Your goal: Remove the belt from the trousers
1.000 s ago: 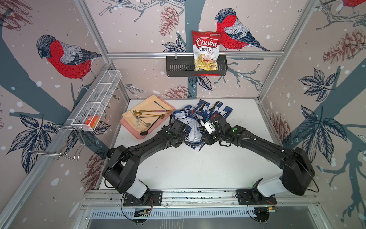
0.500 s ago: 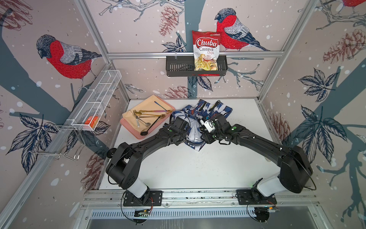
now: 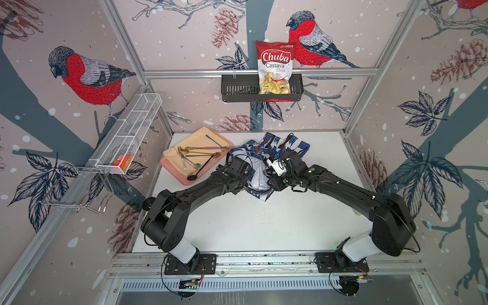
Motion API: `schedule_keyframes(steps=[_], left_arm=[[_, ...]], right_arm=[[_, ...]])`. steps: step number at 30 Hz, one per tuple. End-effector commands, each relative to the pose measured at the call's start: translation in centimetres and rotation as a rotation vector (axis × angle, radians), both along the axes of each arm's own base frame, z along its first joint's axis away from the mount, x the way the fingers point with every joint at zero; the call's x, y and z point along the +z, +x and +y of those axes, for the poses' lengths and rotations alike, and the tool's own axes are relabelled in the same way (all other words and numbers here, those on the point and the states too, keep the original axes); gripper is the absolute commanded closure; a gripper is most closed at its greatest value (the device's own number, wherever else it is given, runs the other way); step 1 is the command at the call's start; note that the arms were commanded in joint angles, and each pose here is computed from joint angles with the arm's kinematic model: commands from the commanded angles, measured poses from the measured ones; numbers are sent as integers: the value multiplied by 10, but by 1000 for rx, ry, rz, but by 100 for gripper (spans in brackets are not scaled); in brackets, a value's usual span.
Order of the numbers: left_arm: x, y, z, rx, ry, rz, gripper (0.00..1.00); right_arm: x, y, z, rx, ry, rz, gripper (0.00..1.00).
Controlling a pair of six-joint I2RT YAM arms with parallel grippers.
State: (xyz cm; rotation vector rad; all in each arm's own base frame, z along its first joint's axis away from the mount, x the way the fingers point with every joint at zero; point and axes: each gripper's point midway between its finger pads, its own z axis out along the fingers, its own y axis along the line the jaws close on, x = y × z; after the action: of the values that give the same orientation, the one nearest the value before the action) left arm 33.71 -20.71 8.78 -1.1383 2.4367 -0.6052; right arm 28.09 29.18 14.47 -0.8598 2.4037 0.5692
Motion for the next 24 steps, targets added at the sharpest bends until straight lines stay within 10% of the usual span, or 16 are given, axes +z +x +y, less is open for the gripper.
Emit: schedule_keyframes(steps=[1, 24], left_arm=[[0, 5, -4, -24, -11, -18, 72], [-12, -3, 1, -38, 22, 11, 88]], right_arm=[[2, 0, 0, 9, 2, -7, 51], [-1, 5, 8, 18, 8, 2, 50]])
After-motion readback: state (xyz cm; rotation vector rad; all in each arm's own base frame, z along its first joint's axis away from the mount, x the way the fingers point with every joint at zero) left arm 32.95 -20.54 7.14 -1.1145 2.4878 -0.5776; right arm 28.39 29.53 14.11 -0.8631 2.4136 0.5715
